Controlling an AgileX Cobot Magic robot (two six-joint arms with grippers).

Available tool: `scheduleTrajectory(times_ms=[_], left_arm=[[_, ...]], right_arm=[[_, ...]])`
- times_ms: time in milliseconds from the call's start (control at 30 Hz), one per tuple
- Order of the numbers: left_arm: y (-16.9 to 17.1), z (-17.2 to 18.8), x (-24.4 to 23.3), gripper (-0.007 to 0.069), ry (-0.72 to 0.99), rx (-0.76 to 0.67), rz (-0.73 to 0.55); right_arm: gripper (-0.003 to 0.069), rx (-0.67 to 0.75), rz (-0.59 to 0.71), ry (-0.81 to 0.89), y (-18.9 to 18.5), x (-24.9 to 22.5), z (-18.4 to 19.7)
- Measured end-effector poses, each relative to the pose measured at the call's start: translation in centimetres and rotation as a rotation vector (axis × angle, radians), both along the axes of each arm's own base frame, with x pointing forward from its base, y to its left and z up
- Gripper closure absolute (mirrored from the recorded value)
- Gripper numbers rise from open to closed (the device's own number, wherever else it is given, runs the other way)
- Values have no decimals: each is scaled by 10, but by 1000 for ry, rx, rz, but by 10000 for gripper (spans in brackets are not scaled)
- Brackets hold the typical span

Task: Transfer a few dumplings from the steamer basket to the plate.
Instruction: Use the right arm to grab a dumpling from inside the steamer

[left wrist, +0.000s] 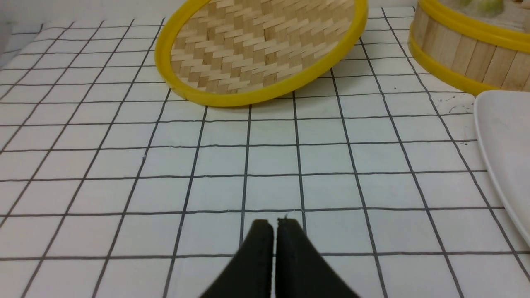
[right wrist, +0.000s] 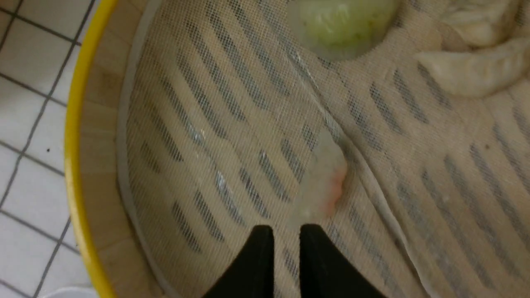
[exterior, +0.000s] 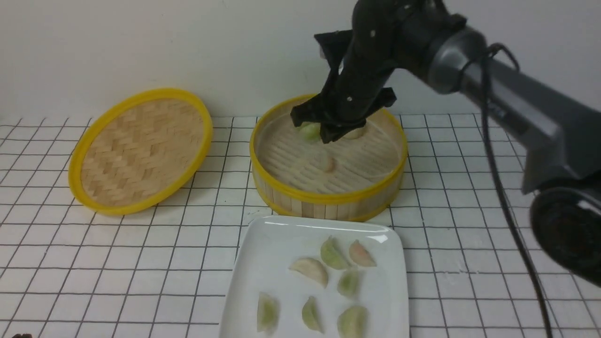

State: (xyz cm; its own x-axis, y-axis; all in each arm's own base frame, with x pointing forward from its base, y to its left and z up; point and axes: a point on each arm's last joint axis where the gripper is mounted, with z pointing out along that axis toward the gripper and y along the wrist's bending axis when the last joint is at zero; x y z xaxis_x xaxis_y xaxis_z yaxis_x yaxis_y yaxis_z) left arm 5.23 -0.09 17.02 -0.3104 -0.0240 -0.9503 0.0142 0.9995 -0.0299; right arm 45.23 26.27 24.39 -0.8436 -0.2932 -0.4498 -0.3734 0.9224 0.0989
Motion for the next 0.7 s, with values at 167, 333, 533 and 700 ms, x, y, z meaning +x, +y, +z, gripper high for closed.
scheduleTrajectory(times_ms=[167, 333, 533, 700], left_arm=[[0, 0, 0, 631, 0, 0, 0], [0, 0, 0, 631, 0, 0, 0], [0, 0, 0, 631, 0, 0, 0], [0, 0, 0, 631, 0, 0, 0]], right_arm=[[432, -44, 14, -14, 6, 15, -29], [279, -121, 14, 11, 5, 24, -66], [312, -131, 32, 12, 6, 25, -74], [496, -112, 40, -4, 6, 22, -56]])
